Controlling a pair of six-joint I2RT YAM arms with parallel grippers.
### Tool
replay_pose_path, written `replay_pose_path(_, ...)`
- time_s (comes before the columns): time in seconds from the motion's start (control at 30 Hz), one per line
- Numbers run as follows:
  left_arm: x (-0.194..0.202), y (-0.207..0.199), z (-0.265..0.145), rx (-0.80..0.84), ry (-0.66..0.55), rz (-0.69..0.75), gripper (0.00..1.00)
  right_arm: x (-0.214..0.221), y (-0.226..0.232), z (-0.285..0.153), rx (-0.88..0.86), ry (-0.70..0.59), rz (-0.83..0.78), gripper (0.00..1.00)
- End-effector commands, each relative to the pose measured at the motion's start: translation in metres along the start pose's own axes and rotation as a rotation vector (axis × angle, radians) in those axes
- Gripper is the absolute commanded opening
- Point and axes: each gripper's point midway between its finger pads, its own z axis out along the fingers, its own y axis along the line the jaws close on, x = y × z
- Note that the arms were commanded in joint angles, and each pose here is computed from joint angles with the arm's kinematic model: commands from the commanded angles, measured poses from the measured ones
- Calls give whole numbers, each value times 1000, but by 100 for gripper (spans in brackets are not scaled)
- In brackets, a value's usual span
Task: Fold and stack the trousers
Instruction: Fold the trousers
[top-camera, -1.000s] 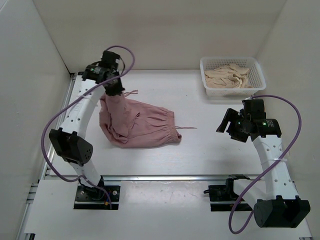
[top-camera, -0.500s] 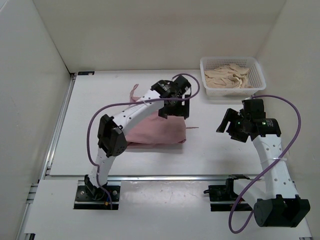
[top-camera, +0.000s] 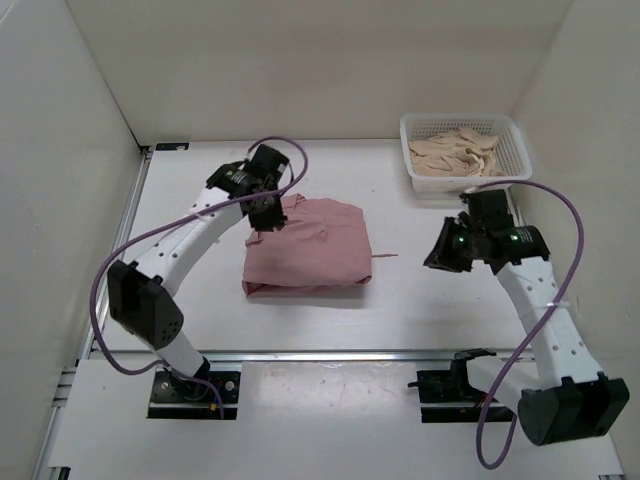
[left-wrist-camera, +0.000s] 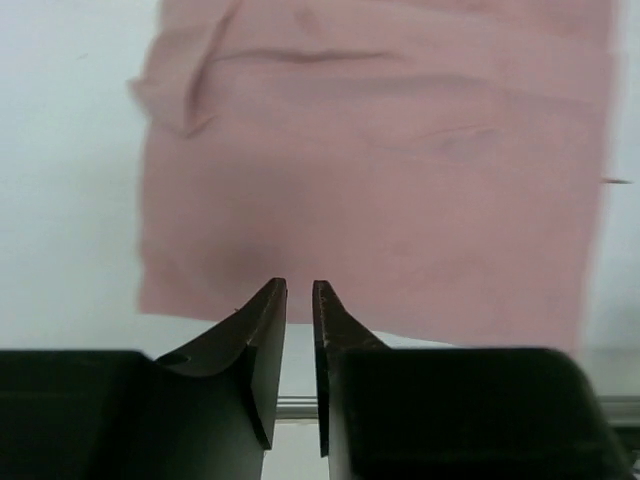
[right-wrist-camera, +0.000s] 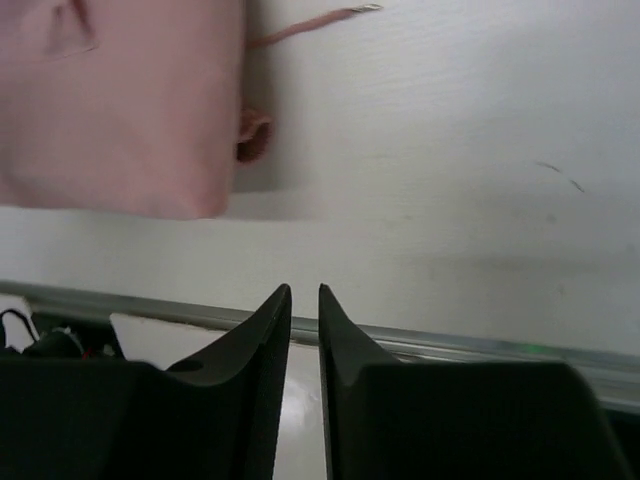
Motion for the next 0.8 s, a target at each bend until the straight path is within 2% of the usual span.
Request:
replay_pose_path(0.0,13,42,25,-76,19,-36,28,-24,64,1,-161,-26,-82,21)
replay_pose_path(0.03,25,61,41,-97,72,-64,28,-25,77,3,-182,-17,-112,21)
replay_pose_path(0.13,32,76,60,-102,90,-102,28,-19,129,20,-222,37,-233,23)
replay_pose_path(0.23,54,93,81,-161,159,-119,28,-9,150,60,-198,117,-271,23)
replay_pose_path(0.4,104,111,109,-177,289,-164,25,37,119,139,-38,245,-247,21)
replay_pose_path(0.5,129,118,115,-175,346,-166,25,63,76,171,121,307,-216,20)
replay_pose_path(0.6,125,116,103,-136,329,-155,25,67,64,176,176,322,-207,16)
replay_pose_path(0.63,123,116,98,-127,320,-146,22,68,61,169,193,325,-209,15)
replay_pose_path(0.73,88,108,66,-72,246,-124,22,42,85,136,181,212,-257,15)
replay_pose_path(0.77,79,104,58,-59,225,-114,22,34,92,128,172,179,-266,19)
